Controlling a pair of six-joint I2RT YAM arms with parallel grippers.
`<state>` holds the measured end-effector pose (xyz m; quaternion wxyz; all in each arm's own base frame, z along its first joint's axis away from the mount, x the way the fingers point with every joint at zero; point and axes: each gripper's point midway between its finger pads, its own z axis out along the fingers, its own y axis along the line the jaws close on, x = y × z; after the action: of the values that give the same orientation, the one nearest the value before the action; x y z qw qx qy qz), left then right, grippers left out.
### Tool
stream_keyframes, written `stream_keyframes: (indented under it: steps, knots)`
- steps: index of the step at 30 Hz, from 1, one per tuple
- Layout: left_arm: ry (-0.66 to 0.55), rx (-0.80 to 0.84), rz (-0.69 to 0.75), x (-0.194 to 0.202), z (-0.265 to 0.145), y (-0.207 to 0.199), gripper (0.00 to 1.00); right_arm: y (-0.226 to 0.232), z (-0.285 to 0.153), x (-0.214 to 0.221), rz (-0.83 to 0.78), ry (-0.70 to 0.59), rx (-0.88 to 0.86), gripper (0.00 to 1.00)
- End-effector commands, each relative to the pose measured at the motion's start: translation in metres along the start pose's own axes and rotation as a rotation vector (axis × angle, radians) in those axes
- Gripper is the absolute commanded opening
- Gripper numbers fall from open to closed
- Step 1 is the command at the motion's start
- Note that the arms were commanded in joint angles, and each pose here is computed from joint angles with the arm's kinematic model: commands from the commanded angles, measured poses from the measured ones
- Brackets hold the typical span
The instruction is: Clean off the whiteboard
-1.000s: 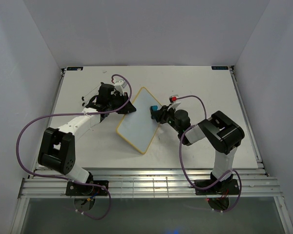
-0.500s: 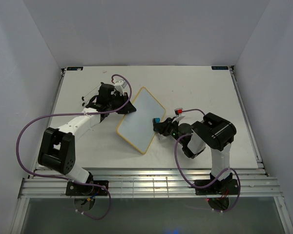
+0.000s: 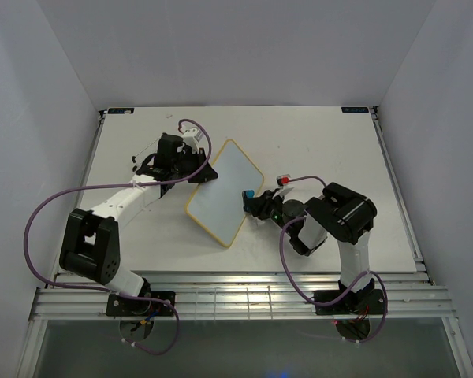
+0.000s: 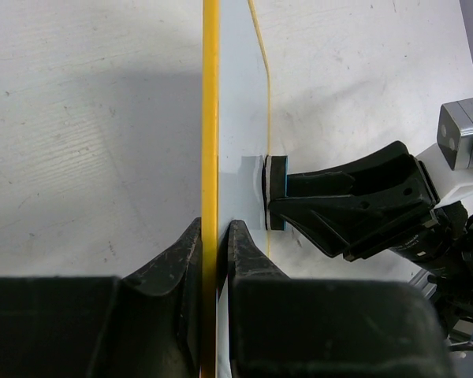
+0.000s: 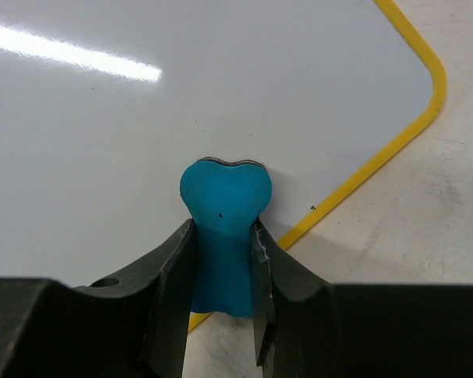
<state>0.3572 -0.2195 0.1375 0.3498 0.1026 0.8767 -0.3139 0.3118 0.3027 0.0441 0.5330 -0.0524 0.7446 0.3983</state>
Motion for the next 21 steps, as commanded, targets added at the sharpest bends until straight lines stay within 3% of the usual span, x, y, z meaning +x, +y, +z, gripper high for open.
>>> stream_keyframes:
  steps: [1,4,12,21]
  knots:
    - [0.343,-0.133,0.006,0.106,0.0,0.034,0.0,0.079,0.006,-0.017,-0.049,-0.087,-0.314,0.08]
    - [0.346,-0.135,0.006,0.107,0.0,0.034,0.0,0.063,0.011,-0.018,-0.124,-0.072,-0.219,0.08]
    - [0.349,-0.129,0.007,0.108,0.0,0.033,0.0,-0.029,0.02,-0.003,-0.268,0.047,0.267,0.08]
    - [0.353,-0.123,0.009,0.109,0.001,0.032,0.0,-0.045,0.034,0.014,-0.246,0.094,0.363,0.08]
